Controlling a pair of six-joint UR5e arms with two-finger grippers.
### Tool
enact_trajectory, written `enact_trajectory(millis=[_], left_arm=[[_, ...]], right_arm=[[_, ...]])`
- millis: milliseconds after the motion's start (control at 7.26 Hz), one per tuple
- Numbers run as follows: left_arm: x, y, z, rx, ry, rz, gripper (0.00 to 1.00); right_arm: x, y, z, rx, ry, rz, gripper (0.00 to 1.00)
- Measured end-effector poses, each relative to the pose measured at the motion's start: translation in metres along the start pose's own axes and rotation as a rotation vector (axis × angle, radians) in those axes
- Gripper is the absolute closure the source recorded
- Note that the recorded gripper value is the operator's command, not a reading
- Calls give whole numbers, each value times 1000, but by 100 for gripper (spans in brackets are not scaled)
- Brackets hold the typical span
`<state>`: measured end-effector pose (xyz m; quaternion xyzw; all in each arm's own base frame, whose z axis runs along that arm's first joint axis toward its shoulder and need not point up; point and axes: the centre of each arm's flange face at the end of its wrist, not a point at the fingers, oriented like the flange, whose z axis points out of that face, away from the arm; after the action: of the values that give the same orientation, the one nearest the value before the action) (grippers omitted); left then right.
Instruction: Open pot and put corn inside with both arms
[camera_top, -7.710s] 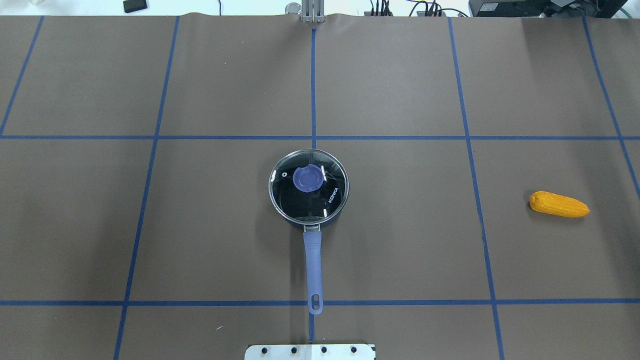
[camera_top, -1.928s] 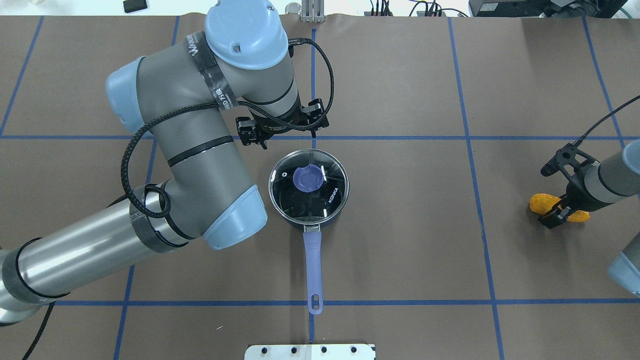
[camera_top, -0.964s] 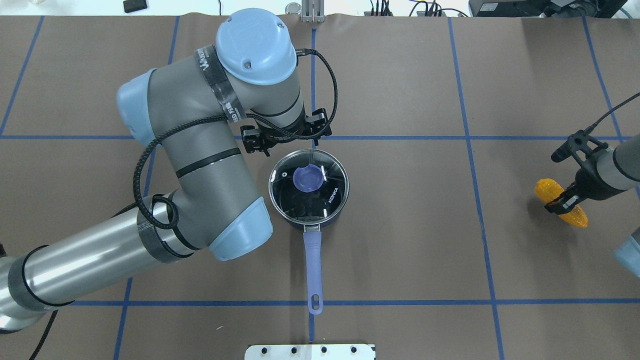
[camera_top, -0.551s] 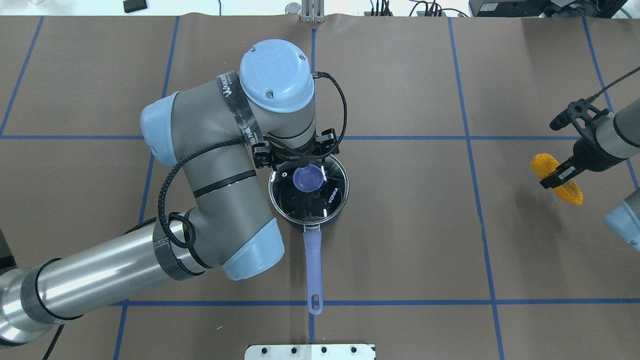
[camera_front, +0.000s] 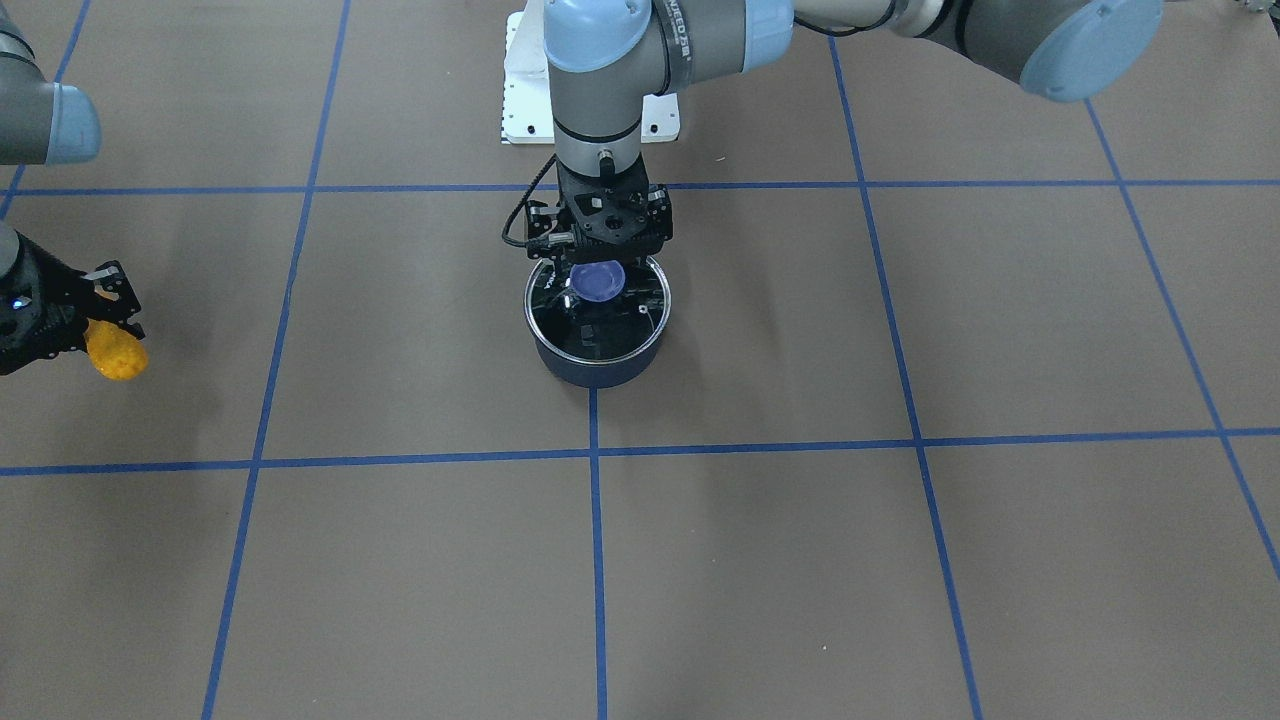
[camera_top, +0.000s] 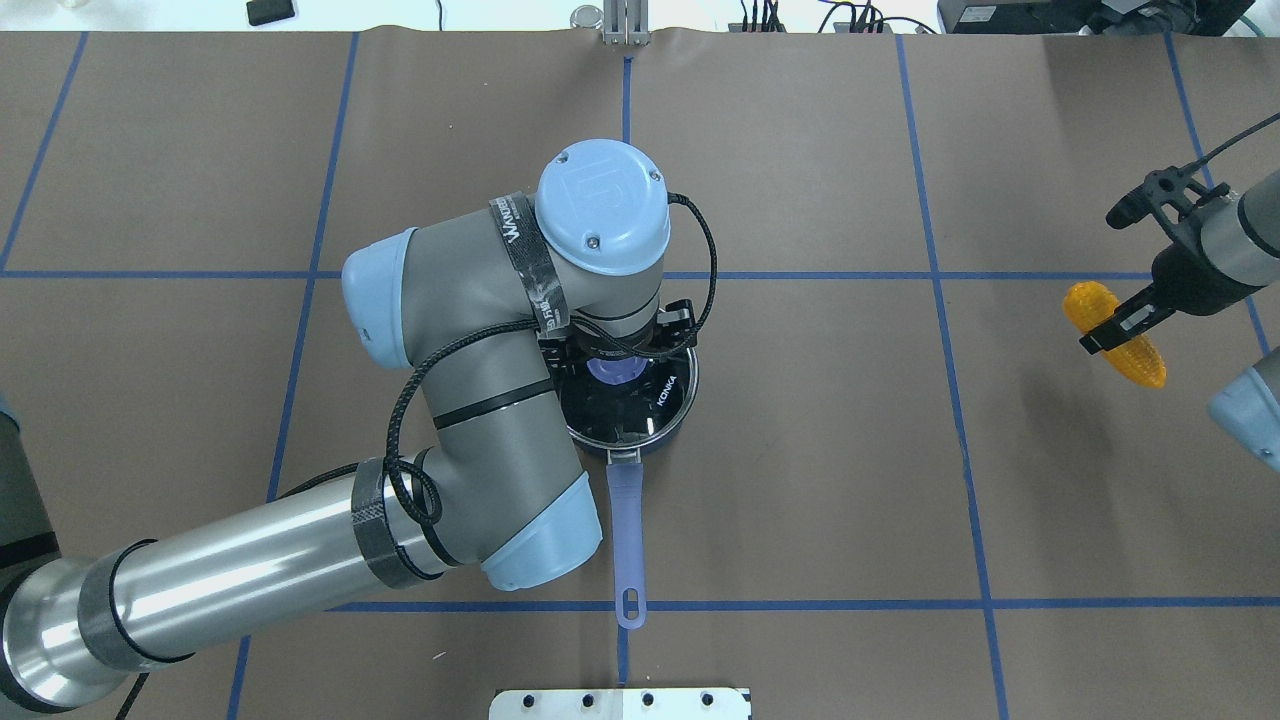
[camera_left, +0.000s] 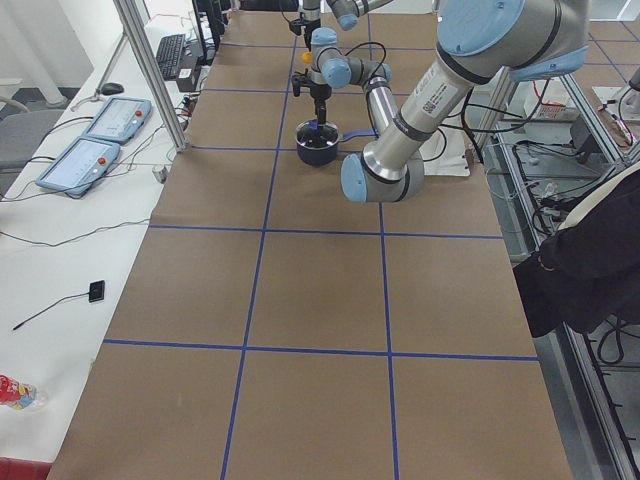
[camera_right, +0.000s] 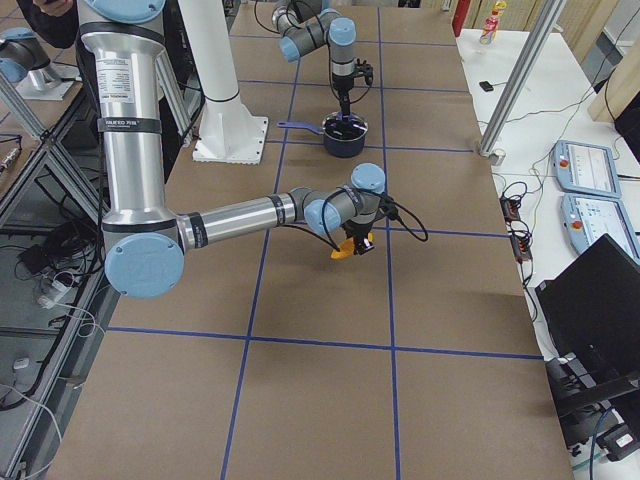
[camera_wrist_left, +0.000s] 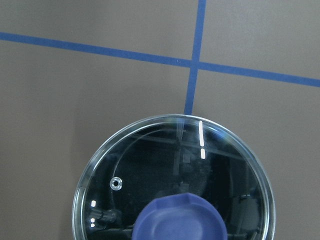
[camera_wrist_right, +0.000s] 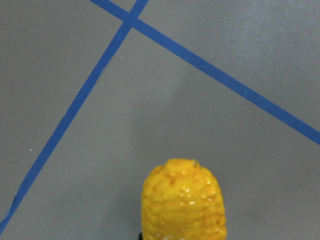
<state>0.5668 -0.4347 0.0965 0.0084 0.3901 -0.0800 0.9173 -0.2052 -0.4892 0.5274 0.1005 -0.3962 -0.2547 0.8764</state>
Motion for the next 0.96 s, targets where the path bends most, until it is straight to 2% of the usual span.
enact_trajectory(millis=[413, 688, 964], left_arm=[[2, -1, 12, -5, -6, 10, 3], [4, -4, 22, -3, 2, 14, 16], [5, -6, 25, -4, 11, 15, 34]], right_arm=[[3, -4, -7, 5, -10, 13, 82], [4, -4, -10, 8, -10, 17, 82], [5, -4, -11, 11, -10, 19, 82]])
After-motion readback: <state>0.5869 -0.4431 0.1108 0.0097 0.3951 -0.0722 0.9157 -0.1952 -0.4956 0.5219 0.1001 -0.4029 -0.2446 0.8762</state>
